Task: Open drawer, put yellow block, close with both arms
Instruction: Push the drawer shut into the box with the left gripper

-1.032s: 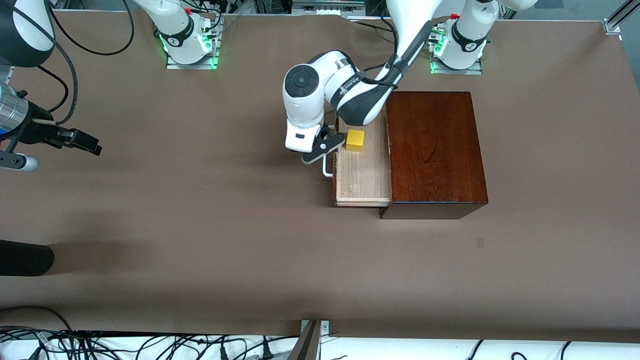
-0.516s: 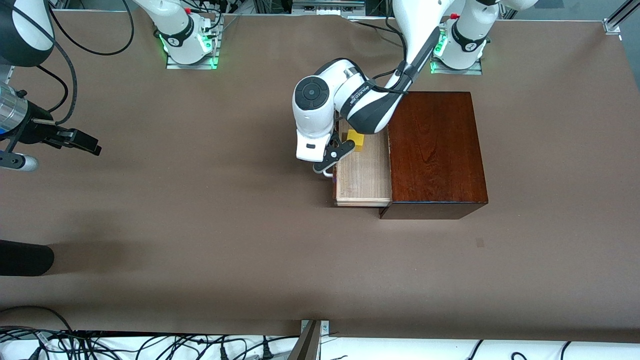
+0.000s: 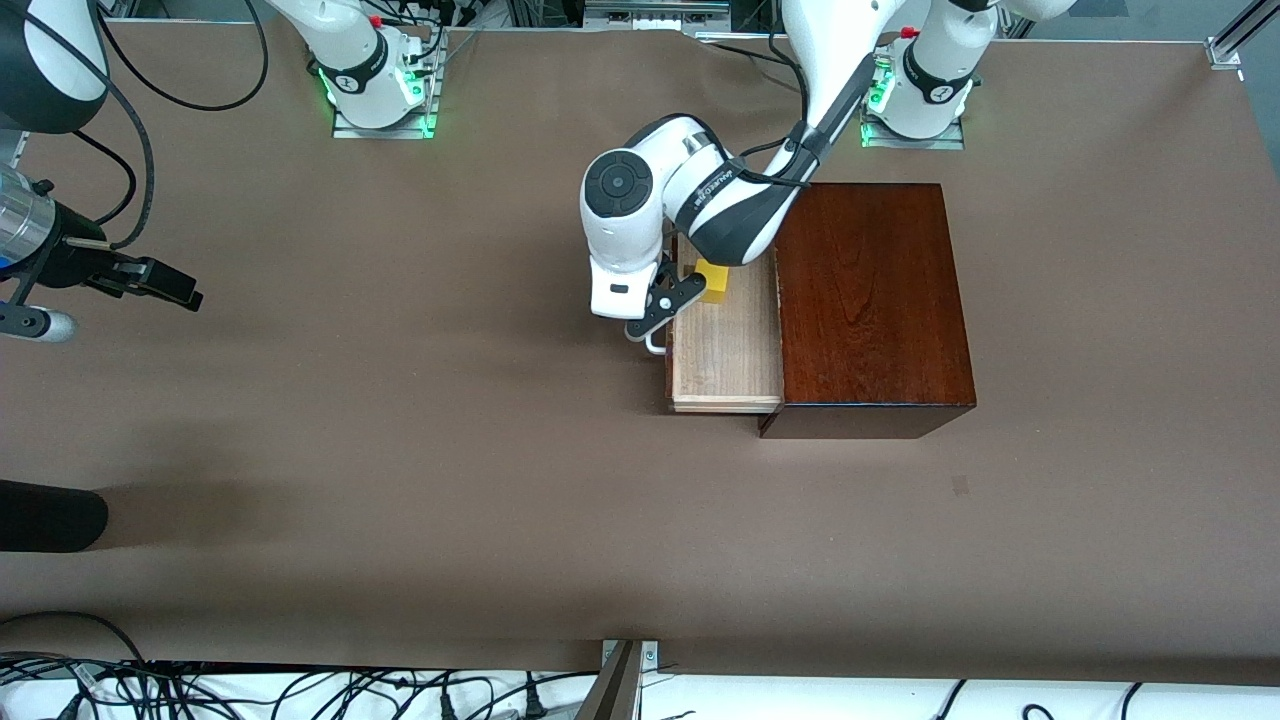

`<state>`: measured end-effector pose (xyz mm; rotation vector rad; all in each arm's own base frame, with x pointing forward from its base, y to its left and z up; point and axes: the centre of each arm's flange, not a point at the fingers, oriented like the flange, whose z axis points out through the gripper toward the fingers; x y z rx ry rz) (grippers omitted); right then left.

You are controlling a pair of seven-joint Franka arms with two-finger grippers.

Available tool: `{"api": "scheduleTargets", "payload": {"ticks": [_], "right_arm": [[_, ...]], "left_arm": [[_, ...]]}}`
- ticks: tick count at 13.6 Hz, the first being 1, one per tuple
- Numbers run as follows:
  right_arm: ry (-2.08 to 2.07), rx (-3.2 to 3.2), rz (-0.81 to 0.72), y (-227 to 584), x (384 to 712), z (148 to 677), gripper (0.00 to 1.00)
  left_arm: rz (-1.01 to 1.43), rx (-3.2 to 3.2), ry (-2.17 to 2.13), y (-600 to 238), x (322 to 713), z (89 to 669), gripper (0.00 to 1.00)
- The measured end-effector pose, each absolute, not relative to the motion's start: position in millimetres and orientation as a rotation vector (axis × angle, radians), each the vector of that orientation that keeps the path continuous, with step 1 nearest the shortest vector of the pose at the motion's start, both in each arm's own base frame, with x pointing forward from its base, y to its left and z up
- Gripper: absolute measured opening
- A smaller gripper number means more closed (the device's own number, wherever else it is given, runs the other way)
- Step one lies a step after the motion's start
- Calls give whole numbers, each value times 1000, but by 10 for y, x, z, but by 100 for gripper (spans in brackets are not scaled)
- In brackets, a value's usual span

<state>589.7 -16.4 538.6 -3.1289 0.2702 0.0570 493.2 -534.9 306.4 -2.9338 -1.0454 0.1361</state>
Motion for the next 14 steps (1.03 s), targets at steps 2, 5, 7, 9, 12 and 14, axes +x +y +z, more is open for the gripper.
{"api": "scheduleTargets", "payload": {"ticks": [2, 5, 7, 9, 12, 14], "right_arm": [[270, -3129, 57, -164, 5897, 5386, 100], [271, -3129, 56, -164, 5897, 5386, 100], [271, -3129, 55, -164, 5898, 5387, 100], [272, -3129, 54, -164, 5899, 5388, 100], [272, -3129, 53, -165, 5900, 5389, 100], [272, -3129, 52, -165, 5900, 5389, 100]], "left_arm": [[141, -2929, -1044, -5355, 4910, 3042, 22], [142, -2913, -1050, -5294, 4939, 2989, 8], [143, -2912, -1047, -5253, 4973, 2983, 1], [155, -2925, -1014, -5232, 4987, 3011, 1], [190, -2896, -949, -4920, 5154, 3064, 1], [223, -2899, -887, -4735, 5177, 3060, 1]]}}
